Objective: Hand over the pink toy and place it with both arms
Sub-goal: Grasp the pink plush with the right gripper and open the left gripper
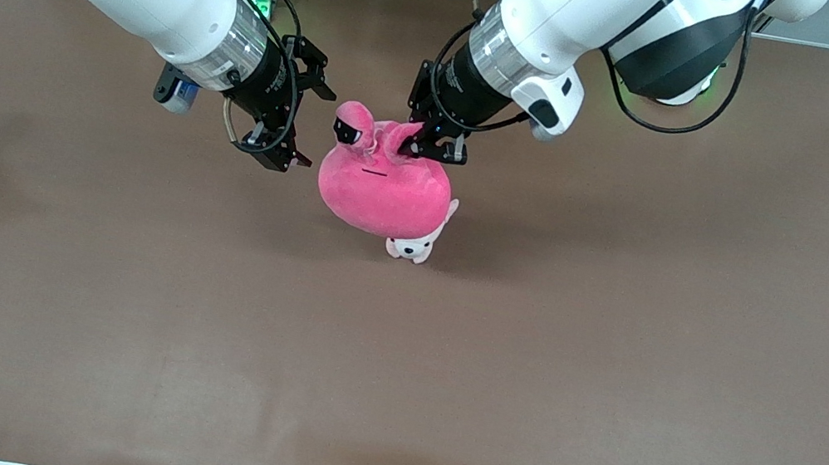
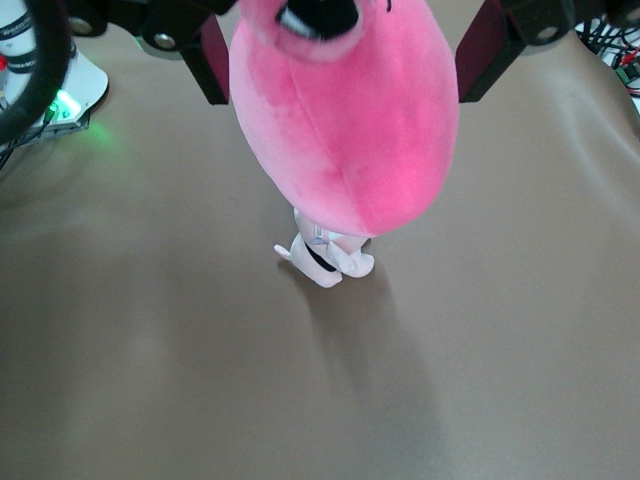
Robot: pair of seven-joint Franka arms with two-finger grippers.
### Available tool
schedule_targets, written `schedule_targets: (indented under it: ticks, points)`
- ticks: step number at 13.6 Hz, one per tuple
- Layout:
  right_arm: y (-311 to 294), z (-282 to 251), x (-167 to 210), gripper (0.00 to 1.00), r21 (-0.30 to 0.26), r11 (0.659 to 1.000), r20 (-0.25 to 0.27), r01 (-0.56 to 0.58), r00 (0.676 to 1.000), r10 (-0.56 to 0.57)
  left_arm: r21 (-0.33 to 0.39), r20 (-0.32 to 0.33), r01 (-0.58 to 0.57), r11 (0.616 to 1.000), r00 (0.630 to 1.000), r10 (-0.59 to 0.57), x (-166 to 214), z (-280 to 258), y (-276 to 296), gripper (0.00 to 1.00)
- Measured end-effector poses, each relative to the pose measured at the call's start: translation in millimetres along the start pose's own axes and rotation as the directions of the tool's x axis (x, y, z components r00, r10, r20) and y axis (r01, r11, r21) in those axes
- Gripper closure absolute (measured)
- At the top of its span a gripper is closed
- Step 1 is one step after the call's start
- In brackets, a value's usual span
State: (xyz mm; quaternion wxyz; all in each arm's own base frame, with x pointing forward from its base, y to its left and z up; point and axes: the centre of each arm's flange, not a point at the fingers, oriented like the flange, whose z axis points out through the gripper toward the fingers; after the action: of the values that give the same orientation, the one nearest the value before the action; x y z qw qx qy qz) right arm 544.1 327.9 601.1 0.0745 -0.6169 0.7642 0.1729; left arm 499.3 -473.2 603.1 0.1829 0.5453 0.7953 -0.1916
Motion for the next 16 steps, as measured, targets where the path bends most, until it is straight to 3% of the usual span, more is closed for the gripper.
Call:
schedule_targets:
  ticks: [4, 6, 12, 14, 16]
  points:
    - [6, 0, -13, 0.0, 0.018, 0.999, 0.018, -0.038, 0.999, 0.038, 0.0, 0.024, 0.013, 1.0, 1.0, -0.013, -10, 5, -18, 0.88]
    - [4, 8, -15, 0.05, 0.011, 0.999, 0.011, -0.039, 0.999, 0.039, -0.001, 0.032, 0.013, 1.0, 0.999, -0.013, -13, 5, -21, 0.88]
    - [-3, 13, -11, 0.7, 0.011, 0.999, 0.004, -0.053, 0.999, 0.053, -0.007, 0.041, 0.016, 1.0, 0.999, -0.016, -13, 7, -19, 0.88]
    - [-5, 14, -10, 0.81, 0.012, 0.998, 0.002, -0.056, 0.998, 0.056, -0.009, 0.046, 0.017, 1.0, 0.999, -0.016, -14, 6, -19, 0.76]
    - [-14, 12, -2, 0.85, 0.027, 0.997, -0.01, -0.07, 0.997, 0.07, -0.015, 0.058, 0.016, 1.0, 0.998, -0.015, -16, 1, -19, 0.54]
